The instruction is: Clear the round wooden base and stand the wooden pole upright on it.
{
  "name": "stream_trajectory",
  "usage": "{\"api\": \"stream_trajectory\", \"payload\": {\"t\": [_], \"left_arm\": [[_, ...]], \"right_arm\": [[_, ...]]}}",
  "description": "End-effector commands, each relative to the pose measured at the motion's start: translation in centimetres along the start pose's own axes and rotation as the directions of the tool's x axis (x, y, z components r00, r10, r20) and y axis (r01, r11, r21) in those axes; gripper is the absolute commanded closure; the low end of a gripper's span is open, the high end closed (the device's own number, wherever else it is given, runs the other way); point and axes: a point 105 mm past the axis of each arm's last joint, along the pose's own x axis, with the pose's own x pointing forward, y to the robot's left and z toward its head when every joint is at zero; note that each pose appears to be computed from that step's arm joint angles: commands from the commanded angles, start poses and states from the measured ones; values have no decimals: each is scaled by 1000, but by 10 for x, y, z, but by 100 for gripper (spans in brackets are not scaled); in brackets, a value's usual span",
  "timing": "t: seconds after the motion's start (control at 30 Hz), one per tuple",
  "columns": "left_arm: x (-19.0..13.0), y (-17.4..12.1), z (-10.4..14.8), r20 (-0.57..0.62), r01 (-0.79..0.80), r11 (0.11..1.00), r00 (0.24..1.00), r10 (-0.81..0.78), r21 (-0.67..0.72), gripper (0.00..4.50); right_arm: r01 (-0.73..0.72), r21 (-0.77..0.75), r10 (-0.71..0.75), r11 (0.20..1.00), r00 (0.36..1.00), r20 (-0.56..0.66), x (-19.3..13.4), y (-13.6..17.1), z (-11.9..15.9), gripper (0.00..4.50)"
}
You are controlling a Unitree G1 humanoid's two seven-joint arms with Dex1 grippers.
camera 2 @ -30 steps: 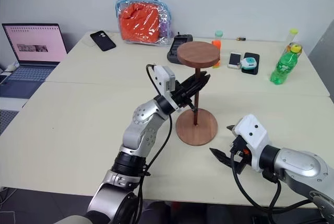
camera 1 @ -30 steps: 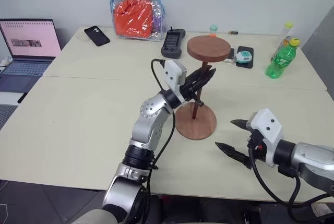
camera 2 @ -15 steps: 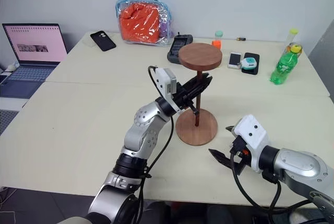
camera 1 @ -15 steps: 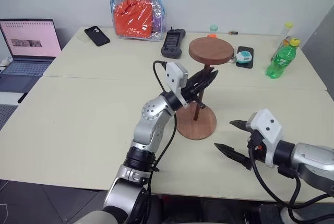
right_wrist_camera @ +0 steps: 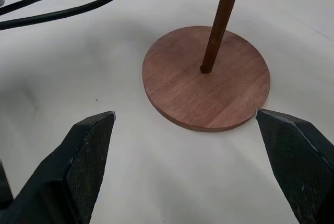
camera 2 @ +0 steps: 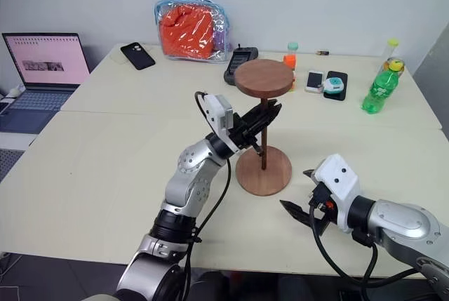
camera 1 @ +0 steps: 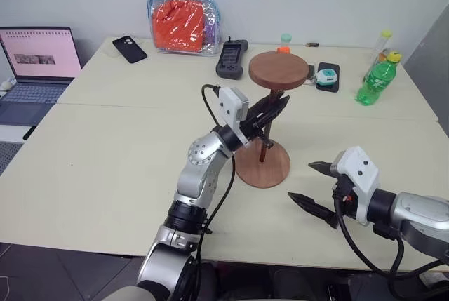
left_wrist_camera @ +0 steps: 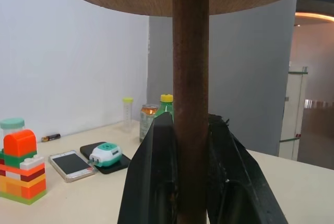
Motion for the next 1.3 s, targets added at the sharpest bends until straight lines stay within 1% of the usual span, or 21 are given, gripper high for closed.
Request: {"api": "stream_trajectory", "payload": {"t": [0.03, 0.2, 0.5, 0.77, 0.93, 1.17, 1.3], "left_arm": [[-3, -2, -3, -28, 3, 1000, 1000, -3, 3, 422], [-5, -2, -5, -41, 0, 1000, 999, 0, 6, 422], [-9, -5, -21, -100, 4, 1000, 995, -1, 27, 422], [-24, 5, -41, -189, -43, 999, 981, 47, 27, 422], [-27, 5, -45, -204, -46, 998, 978, 52, 34, 422], [-25, 1, -43, -214, 0, 997, 977, 17, 78, 422], [-27, 4, -46, -226, -24, 996, 973, 43, 85, 422]], "right_arm": [[-16, -76, 20, 997, 999, 47, -3, 12, 15, 0], [-15, -74, 19, 997, 999, 48, -3, 12, 15, 0], [-2, -64, 5, 998, 999, 46, -4, 10, 14, 0], [14, -35, -11, 999, 998, 61, -4, 9, 15, 0], [16, -33, -14, 999, 998, 61, -4, 9, 15, 0], [16, -36, -14, 999, 998, 64, -3, 9, 16, 0], [16, -37, -13, 999, 998, 65, -3, 9, 16, 0]]}}
